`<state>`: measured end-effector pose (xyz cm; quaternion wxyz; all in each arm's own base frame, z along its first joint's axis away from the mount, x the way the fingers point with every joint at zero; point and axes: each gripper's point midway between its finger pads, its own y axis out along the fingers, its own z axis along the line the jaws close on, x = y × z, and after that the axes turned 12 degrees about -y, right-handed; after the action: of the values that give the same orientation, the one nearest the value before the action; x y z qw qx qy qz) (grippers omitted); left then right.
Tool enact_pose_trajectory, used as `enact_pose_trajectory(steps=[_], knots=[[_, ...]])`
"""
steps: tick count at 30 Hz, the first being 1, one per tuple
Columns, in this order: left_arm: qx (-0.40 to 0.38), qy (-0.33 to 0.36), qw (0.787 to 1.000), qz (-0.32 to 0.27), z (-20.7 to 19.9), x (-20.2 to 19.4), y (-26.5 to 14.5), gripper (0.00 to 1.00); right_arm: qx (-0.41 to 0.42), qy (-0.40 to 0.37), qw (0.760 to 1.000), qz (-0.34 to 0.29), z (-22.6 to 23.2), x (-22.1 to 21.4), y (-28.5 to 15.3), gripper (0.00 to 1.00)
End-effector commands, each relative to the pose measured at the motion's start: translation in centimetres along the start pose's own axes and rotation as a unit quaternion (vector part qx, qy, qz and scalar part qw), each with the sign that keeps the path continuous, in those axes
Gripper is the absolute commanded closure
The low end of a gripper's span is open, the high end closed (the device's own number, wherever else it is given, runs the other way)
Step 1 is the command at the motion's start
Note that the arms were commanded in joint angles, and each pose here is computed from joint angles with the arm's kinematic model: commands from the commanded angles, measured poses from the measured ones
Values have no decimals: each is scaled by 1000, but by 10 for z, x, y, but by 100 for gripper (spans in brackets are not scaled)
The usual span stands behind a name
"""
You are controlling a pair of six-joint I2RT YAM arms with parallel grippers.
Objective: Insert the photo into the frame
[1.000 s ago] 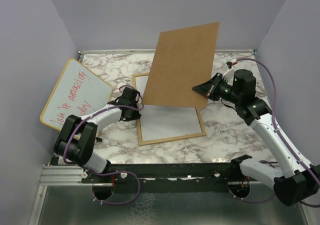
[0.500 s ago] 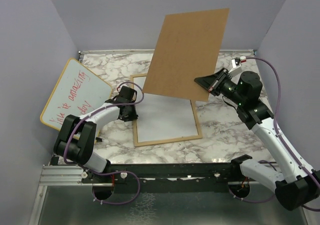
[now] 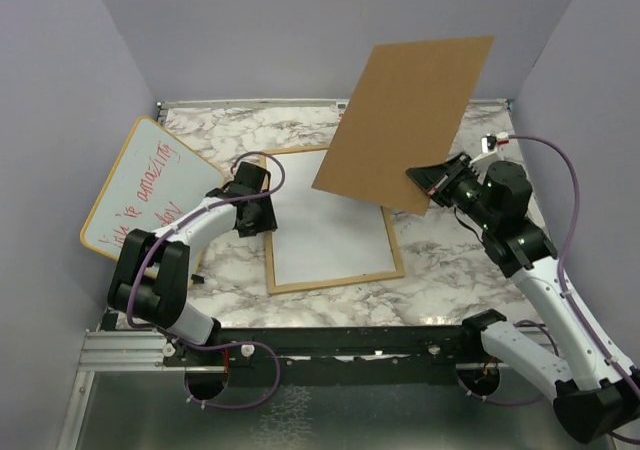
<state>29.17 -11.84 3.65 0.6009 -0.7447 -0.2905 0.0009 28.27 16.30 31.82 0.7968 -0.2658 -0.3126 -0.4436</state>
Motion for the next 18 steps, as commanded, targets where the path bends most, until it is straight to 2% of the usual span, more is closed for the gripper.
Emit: enact_pose_trajectory(steps=[1,4,8,12,18], knots=[[-17,-7,999,-32,-15,32,-16,42,38,-67,992,96,3,-33,9,100],[-21,-24,998,-51,-21,54,-26,32,81,-81,980,165,5,-61,14,99],[-15,-38,996,-78,-19,75,-33,30,141,-72,962,221,8,-90,22,99],[-3,-65,994,-88,-11,88,-32,30,187,-43,951,241,9,-109,34,100],[18,-90,992,-83,1,95,-19,32,188,-28,945,267,-6,-129,51,99]])
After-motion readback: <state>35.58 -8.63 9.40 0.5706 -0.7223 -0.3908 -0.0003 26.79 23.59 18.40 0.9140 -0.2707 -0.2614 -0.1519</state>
